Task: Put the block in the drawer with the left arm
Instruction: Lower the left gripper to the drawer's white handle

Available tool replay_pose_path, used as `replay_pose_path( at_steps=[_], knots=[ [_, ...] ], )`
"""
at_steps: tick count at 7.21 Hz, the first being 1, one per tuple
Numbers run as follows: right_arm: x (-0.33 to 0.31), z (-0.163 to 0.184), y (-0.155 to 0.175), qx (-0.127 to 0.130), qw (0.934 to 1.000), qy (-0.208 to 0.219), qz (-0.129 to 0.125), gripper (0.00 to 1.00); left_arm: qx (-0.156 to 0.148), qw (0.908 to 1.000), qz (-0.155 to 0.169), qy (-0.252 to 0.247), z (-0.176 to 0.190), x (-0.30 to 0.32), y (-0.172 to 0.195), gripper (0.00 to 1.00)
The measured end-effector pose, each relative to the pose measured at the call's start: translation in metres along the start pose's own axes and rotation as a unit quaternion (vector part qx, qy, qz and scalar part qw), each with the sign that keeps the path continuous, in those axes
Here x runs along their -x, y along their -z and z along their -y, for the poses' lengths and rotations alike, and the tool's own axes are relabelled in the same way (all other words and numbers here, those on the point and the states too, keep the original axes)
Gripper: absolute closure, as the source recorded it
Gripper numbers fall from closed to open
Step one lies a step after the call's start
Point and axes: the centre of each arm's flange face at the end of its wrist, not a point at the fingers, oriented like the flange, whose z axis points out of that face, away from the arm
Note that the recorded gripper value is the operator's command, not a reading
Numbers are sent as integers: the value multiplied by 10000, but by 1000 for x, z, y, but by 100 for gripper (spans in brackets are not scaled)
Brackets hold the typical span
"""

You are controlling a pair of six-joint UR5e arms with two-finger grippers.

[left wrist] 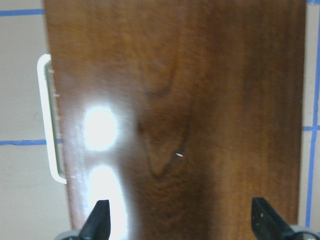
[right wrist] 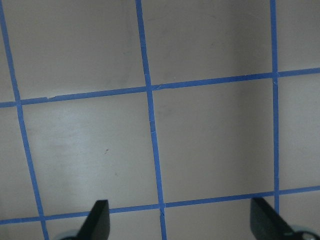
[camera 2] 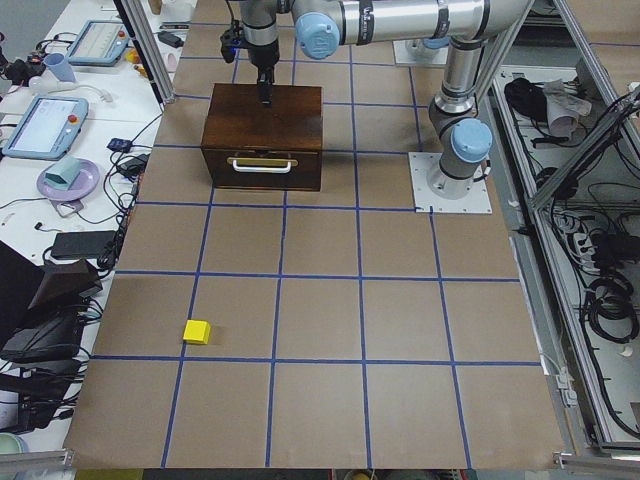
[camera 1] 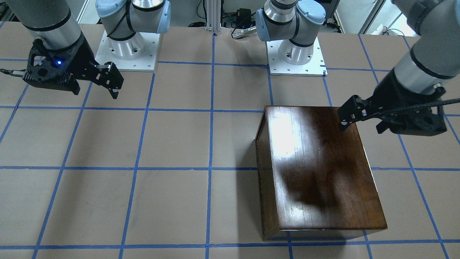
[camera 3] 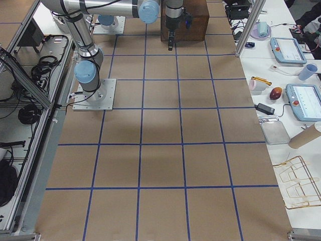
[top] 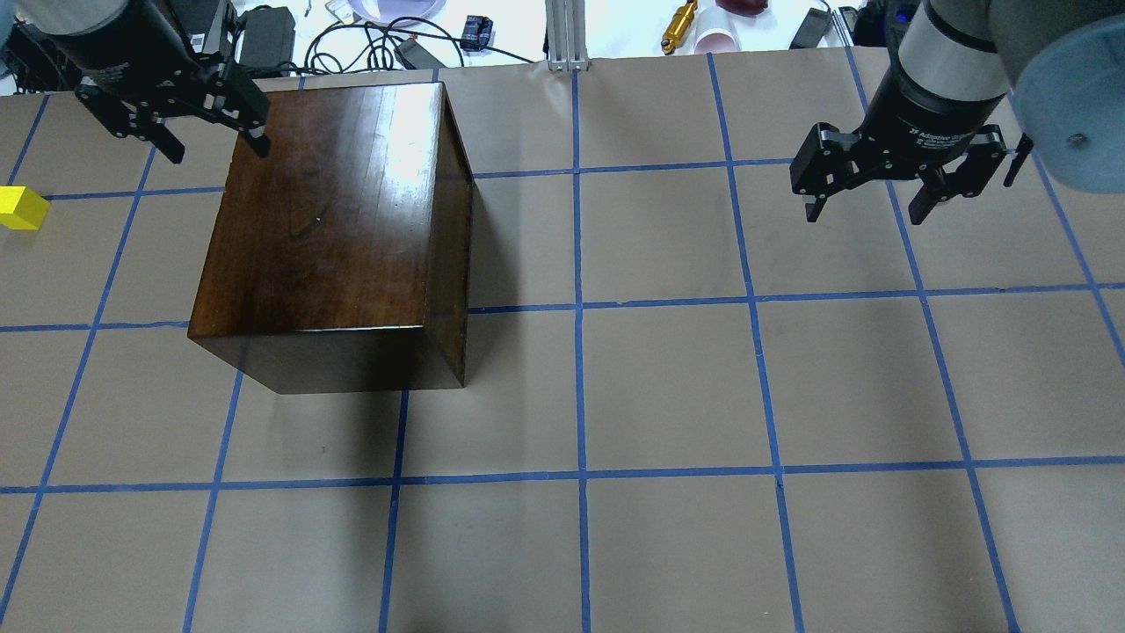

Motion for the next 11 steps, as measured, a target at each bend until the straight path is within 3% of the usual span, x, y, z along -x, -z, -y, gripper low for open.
replay_pose_path(
  at_steps=[2, 5, 9, 11],
  knots=[
    [0, 0, 0, 0, 10000, 1, 0, 0, -52, 9995, -236, -205, 3, 76, -1, 0],
    [0, 0, 0, 2, 10000, 1, 0, 0, -22, 9964, -721, -438, 11, 153, -43, 0],
    [0, 0, 0, -1, 10000, 1, 0, 0, 152, 9891, -1434, -296, 32, 181, -119, 0],
    [0, 0, 0, -2, 10000, 1, 0, 0, 260, 9871, -1560, -238, 37, 185, -146, 0]
  ],
)
